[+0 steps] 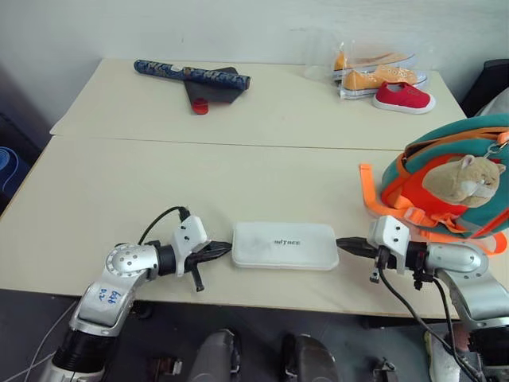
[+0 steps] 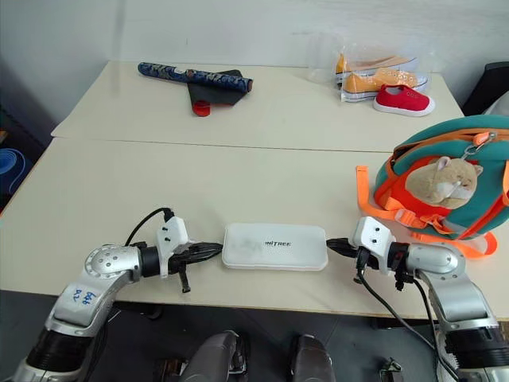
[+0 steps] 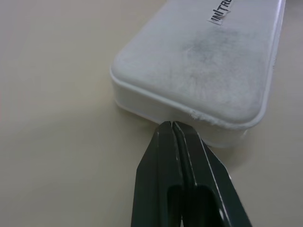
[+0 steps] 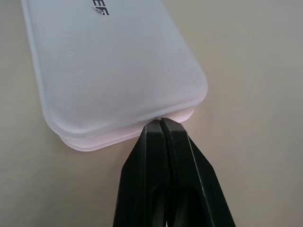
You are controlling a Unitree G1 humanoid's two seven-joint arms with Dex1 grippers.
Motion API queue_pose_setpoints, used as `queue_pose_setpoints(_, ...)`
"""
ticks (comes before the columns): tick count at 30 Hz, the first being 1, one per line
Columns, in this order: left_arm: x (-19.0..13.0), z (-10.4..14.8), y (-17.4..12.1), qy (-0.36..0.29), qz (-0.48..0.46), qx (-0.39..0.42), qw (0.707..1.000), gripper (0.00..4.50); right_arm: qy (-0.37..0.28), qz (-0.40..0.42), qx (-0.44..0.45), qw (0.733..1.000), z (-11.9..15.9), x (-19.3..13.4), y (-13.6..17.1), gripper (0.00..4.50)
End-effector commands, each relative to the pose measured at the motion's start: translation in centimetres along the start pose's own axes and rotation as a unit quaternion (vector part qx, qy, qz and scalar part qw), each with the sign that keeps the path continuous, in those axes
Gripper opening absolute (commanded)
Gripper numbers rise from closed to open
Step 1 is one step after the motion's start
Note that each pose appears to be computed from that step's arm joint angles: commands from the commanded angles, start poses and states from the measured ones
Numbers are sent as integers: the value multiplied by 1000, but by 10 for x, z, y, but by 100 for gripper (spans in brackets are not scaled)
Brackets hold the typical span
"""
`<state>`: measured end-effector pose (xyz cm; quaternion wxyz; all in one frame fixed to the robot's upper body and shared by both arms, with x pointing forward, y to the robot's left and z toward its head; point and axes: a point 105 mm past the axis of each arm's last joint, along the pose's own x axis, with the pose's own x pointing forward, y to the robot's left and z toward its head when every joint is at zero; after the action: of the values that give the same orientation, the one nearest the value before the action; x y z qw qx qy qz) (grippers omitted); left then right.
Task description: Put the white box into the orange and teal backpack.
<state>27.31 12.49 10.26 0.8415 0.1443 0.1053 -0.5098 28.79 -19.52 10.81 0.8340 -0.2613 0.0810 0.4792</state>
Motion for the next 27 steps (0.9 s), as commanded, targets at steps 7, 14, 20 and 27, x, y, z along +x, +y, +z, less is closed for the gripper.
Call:
queue_pose_setpoints(7, -45, 3, 6, 23, -5, -287, 958, 219, 36, -3, -16, 999, -7, -17, -14, 0)
queue_pose_setpoints(14, -58, -7, 5, 88, -55, -473, 875, 428, 34, 11, -22, 999, -7, -14, -15, 0)
queue_pose_setpoints(20, -24, -11, 18, 64, -61, -548, 832, 446, 45, 41, -35, 998, -14, -6, -9, 0)
queue_pose_setpoints(27, 12, -5, 3, 48, -89, -587, 803, 446, 39, 64, -48, 996, -20, 8, 0, 0)
